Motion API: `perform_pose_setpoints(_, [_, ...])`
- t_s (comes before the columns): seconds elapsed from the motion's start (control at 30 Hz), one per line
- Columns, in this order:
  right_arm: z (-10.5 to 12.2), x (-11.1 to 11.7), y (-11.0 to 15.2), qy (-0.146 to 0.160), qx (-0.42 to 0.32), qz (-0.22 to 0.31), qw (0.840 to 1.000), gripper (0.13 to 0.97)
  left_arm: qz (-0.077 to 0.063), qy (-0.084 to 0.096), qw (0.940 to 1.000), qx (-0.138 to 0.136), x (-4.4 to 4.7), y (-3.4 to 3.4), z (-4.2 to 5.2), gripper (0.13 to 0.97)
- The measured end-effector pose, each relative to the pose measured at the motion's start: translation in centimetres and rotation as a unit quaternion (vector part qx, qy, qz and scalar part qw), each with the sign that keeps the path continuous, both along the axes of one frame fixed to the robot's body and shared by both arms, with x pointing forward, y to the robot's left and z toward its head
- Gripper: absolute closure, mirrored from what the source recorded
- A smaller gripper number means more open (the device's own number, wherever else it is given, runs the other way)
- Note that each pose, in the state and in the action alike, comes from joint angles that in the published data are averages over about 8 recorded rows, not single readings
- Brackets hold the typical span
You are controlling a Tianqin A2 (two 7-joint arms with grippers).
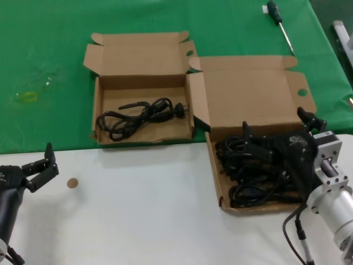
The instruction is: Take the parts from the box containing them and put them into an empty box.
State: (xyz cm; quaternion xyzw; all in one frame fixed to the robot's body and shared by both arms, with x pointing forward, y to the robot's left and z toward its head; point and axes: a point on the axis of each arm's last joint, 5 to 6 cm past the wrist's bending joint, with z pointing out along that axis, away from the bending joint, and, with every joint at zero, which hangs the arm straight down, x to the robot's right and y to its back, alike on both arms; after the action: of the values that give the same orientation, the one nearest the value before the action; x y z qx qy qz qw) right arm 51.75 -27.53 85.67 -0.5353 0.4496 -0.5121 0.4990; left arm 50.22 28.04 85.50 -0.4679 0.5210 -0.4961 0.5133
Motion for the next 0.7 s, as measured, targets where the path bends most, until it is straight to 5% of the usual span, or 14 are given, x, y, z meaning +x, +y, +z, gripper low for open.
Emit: perform_pose_setpoints(0.7, [0.0, 0.0, 0.0, 0.0, 0.0, 0.0, 1.0, 0.13, 0.0, 0.0, 1.0, 0.0, 0.0, 0.0, 0.0, 0.132])
